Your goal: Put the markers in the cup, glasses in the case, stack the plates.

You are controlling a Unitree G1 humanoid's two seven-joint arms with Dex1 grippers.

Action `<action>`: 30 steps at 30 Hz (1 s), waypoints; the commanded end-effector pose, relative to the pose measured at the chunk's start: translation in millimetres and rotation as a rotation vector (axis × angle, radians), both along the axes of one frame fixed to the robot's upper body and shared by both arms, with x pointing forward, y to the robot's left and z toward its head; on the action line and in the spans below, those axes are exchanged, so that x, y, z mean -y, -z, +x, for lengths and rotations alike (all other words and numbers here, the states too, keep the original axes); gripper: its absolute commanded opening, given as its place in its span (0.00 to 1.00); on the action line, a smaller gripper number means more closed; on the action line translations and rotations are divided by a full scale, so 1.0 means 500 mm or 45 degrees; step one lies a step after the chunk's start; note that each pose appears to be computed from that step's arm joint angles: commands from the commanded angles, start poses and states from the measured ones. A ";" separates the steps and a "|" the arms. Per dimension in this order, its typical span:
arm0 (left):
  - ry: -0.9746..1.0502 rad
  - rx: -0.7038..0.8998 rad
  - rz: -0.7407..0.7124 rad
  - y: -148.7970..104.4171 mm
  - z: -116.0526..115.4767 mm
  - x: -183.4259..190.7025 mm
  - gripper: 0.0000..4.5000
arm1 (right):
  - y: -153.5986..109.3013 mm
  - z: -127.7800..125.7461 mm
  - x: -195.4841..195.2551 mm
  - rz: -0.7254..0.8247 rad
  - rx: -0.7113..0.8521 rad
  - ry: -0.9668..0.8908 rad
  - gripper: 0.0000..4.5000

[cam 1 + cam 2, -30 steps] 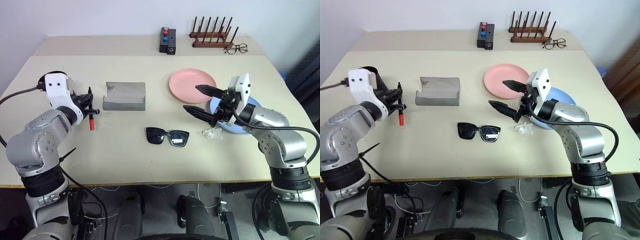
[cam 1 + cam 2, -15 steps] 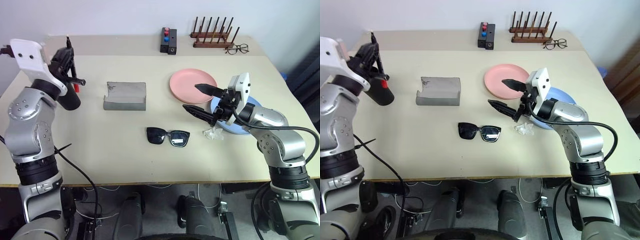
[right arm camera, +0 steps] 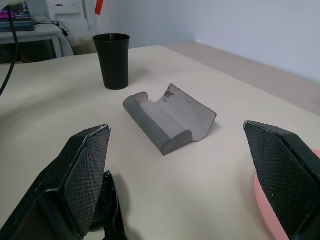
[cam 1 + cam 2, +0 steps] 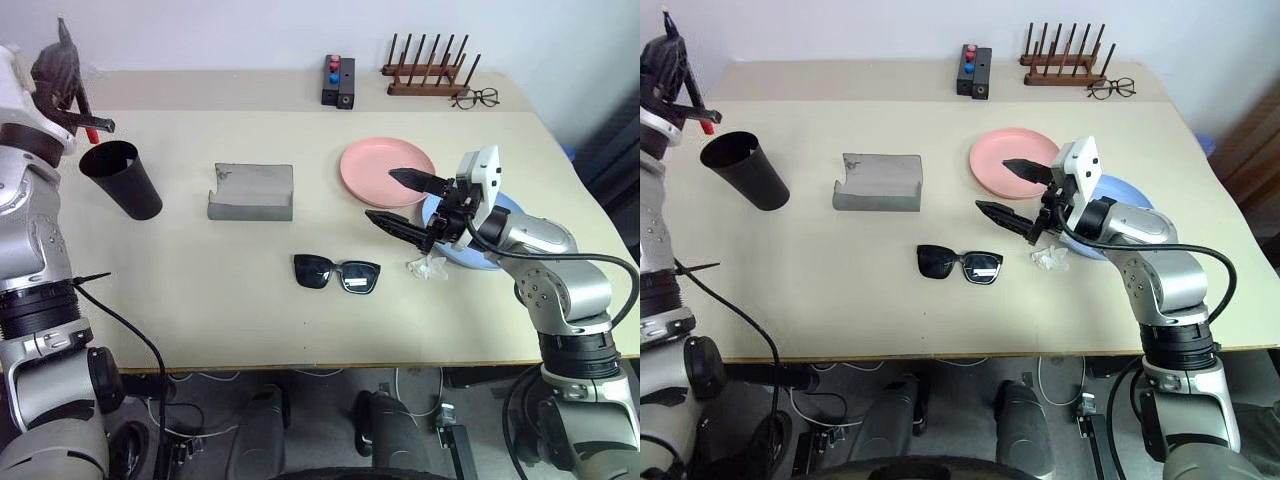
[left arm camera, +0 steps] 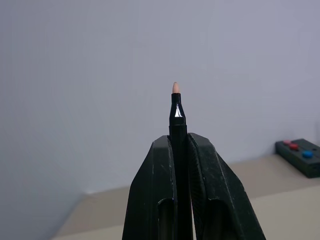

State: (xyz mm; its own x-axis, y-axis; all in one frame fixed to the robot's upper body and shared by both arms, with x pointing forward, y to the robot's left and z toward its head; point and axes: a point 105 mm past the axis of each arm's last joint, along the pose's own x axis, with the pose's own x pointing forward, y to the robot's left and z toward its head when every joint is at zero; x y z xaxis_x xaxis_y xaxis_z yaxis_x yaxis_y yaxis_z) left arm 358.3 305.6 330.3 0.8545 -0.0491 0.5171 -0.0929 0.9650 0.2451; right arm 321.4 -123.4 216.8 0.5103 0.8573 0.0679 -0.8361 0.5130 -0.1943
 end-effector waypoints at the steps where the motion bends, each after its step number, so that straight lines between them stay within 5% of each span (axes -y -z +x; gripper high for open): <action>1: -0.069 0.129 0.034 -0.051 -0.030 -0.032 0.00 | -0.034 -0.001 -0.002 0.009 0.075 -0.020 0.97; 23: -0.167 0.337 0.055 -0.125 -0.056 -0.102 0.00 | -0.053 -0.001 -0.017 0.044 0.114 -0.076 0.97; 30: -0.176 0.337 0.045 -0.113 -0.055 -0.116 0.00 | -0.064 -0.004 -0.012 0.079 0.140 -0.076 0.97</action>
